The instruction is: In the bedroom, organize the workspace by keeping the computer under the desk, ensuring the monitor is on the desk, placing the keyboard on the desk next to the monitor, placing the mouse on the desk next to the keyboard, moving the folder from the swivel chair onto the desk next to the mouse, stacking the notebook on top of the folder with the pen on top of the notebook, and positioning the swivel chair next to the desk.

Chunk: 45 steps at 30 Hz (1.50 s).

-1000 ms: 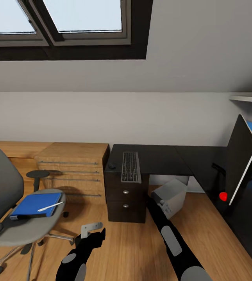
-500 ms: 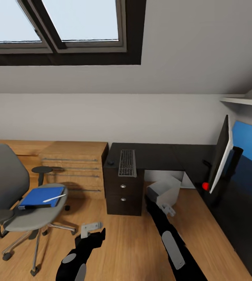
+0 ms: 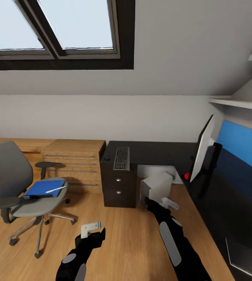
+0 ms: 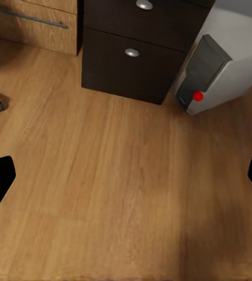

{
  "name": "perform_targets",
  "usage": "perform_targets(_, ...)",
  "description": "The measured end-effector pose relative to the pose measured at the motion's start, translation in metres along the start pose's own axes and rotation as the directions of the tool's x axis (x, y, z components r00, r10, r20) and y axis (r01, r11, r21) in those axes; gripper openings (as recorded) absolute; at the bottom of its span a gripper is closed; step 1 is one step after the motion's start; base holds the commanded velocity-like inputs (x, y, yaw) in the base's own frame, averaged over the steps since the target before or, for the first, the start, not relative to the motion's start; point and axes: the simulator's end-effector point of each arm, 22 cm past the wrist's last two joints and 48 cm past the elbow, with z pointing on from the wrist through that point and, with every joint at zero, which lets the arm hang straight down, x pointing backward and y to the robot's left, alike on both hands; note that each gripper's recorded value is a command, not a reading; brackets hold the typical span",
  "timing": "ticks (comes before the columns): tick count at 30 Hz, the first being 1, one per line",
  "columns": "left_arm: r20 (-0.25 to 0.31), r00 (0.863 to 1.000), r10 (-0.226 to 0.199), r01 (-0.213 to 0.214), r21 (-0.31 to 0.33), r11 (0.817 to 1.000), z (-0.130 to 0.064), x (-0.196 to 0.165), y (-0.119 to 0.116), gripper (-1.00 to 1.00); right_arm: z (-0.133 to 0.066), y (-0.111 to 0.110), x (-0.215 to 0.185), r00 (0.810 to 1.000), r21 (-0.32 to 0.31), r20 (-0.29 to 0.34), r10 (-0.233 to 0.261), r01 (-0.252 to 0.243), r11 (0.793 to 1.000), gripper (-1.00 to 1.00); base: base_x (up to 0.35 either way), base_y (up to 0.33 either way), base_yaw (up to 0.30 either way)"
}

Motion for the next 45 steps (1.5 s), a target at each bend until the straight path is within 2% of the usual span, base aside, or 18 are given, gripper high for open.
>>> perform_targets(2, 0.0, 1.0, 0.0, 0.0, 0.0, 1.0, -0.002, -0.002, -0.001, 1.0, -0.003, -0.002, -0.006, 1.0, 0.023, -0.001, -0.018, 0.018, 1.0, 1.0, -0.33, -0.131, 0.0)
perform_targets(5, 0.0, 1.0, 0.0, 0.0, 0.0, 1.0, -0.004, -0.006, -0.001, 1.0, -0.012, -0.024, -0.037, 0.997, 0.111, 0.038, -0.068, 0.063, 0.992, 1.0, -0.33, -0.139, 0.0)
perform_targets(8, 0.0, 1.0, 0.0, 0.0, 0.0, 1.0, -0.007, -0.009, -0.002, 1.0, -0.018, -0.031, -0.058, 0.995, 0.135, 0.075, -0.07, 0.059, 0.989, 1.0, -0.32, -0.176, 0.0)
perform_targets(10, 0.0, 1.0, 0.0, 0.0, 0.0, 1.0, -0.009, -0.011, -0.003, 1.0, -0.022, -0.04, -0.074, 0.993, 0.155, 0.105, -0.055, 0.039, 0.987, 1.0, -0.301, -0.21, 0.0)
perform_targets(20, 0.0, 1.0, 0.002, -0.002, 0.0, 1.0, -0.018, -0.021, -0.005, 1.0, -0.033, -0.047, -0.097, 0.99, 0.193, 0.128, -0.066, 0.041, 0.98, 1.0, -0.284, -0.236, 0.0)
perform_targets(24, -0.001, 1.0, 0.001, -0.001, 0.0, 1.0, -0.02, -0.024, -0.006, 1.0, -0.038, -0.064, -0.114, 0.978, 0.259, 0.149, -0.145, 0.103, 0.96, 1.0, -0.267, -0.252, 0.0)
perform_targets(25, -0.001, 1.0, 0.001, -0.001, 0.0, 1.0, -0.02, -0.024, -0.007, 1.0, -0.039, -0.072, -0.12, 0.971, 0.286, 0.155, -0.183, 0.133, 0.949, 1.0, -0.26, -0.256, 0.0)
perform_targets(27, -0.001, 1.0, 0.002, -0.002, 0.0, 1.0, -0.02, -0.023, -0.007, 1.0, -0.041, -0.08, -0.127, 0.959, 0.317, 0.164, -0.229, 0.169, 0.933, 1.0, -0.257, -0.258, 0.0)
perform_targets(31, -0.001, 1.0, 0.001, -0.001, 0.0, 1.0, -0.02, -0.024, -0.006, 1.0, -0.044, -0.091, -0.137, 0.945, 0.351, 0.172, -0.278, 0.205, 0.914, 1.0, -0.215, -0.214, 0.0)
perform_targets(39, 0.003, 1.0, -0.001, 0.001, -0.003, 1.0, -0.021, -0.025, -0.004, 1.0, -0.049, -0.092, -0.152, 0.932, 0.363, 0.199, -0.304, 0.218, 0.906, 1.0, -0.065, -0.063, 0.0)
perform_targets(45, 0.004, 1.0, 0.001, -0.001, -0.004, 1.0, -0.02, -0.025, -0.004, 1.0, -0.05, -0.092, -0.153, 0.929, 0.363, 0.202, -0.309, 0.222, 0.905, 1.0, -0.009, -0.076, 0.0)
